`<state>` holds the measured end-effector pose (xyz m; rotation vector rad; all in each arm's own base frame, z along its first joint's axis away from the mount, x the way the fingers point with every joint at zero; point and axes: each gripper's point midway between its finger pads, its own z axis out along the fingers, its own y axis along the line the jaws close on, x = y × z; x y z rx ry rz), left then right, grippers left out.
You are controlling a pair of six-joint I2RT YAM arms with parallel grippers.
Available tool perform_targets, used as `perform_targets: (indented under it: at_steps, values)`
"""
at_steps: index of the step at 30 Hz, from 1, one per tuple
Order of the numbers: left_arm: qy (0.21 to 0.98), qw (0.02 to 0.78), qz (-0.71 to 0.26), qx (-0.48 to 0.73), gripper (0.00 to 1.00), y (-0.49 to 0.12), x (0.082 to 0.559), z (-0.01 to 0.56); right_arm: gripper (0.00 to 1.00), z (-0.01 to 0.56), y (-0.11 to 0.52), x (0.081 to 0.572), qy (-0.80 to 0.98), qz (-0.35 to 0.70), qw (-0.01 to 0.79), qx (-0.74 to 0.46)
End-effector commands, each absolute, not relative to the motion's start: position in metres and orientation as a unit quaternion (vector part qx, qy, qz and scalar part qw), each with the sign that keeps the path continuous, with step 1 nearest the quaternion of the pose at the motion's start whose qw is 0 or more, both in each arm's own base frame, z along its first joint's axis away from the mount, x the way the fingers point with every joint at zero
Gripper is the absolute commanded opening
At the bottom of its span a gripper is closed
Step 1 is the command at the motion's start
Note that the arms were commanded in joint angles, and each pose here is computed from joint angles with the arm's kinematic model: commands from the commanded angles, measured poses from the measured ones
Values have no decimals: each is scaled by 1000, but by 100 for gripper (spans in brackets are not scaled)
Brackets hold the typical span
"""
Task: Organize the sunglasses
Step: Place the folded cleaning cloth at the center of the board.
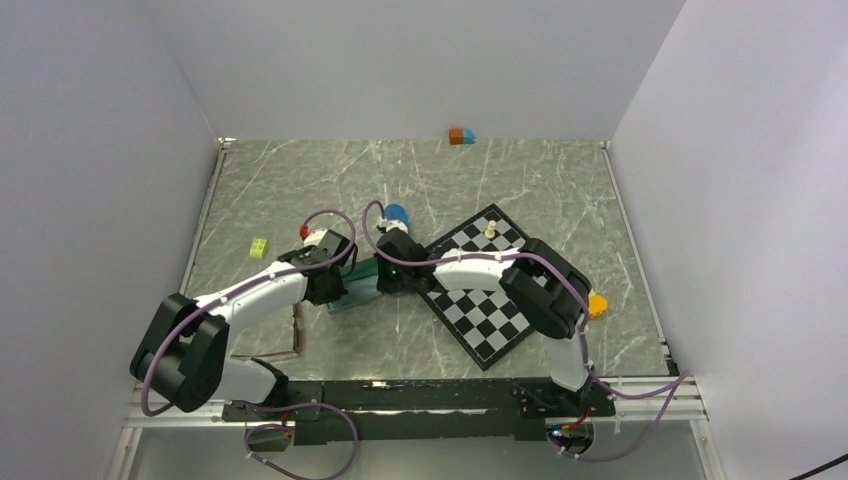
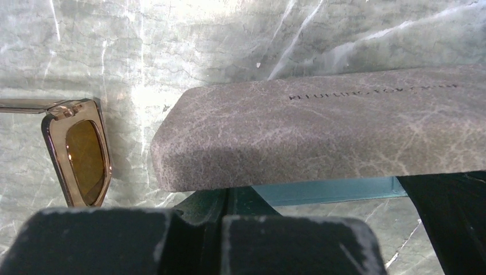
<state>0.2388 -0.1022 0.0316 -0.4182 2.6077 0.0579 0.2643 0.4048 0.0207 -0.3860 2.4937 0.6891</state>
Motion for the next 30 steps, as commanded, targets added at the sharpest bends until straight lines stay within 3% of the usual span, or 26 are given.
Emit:
perform_targets:
  at_steps: [1, 9, 13, 22, 30]
  values:
    - [950, 261, 37, -166, 4, -97, 247, 38, 5, 29, 402, 269, 918, 259, 276, -122]
    - [953, 247, 54, -170, 12, -92, 241, 31, 8, 26, 398, 264, 919, 261, 270, -117]
    - [951, 247, 64, -173, 22, -89, 242, 32, 18, 27, 394, 265, 920, 257, 275, -108]
    - [945, 275, 30, -175, 28, -95, 245, 56, 35, 57, 382, 279, 908, 239, 329, -100]
    - [940, 293, -14, -173, 26, -101, 239, 78, 31, 75, 387, 277, 893, 262, 345, -123]
